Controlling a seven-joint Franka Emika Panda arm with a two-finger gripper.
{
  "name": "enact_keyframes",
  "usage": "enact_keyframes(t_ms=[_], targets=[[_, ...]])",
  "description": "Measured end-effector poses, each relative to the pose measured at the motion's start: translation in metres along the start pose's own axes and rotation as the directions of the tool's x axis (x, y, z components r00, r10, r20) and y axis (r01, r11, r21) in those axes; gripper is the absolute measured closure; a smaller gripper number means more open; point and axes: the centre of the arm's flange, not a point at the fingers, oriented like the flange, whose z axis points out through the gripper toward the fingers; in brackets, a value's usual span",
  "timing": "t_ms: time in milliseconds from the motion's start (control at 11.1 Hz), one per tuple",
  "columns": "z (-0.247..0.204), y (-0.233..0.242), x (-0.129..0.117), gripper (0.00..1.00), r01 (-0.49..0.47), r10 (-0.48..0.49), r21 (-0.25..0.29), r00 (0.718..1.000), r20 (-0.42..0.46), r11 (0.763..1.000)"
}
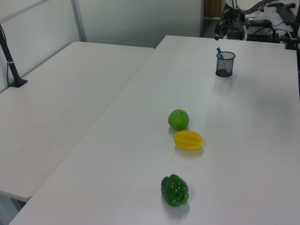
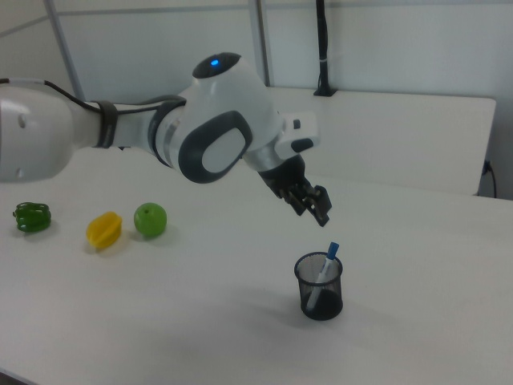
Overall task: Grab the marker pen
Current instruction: 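Move the gripper over the black mesh pen cup and lower it, then close the gripper on the blue-capped marker in the cup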
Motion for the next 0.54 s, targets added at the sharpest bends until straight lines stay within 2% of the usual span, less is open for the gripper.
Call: enact_keyframes(t_ms=[181,543], targets=[[0.019,0.009,-0.002,0.48,-0.009,0.009,-0.019,1.000,0.001,1.000],[0.053,0.011,-0.006,0.50,-0.005,0.006,-0.044,1.000,0.012,0.999]])
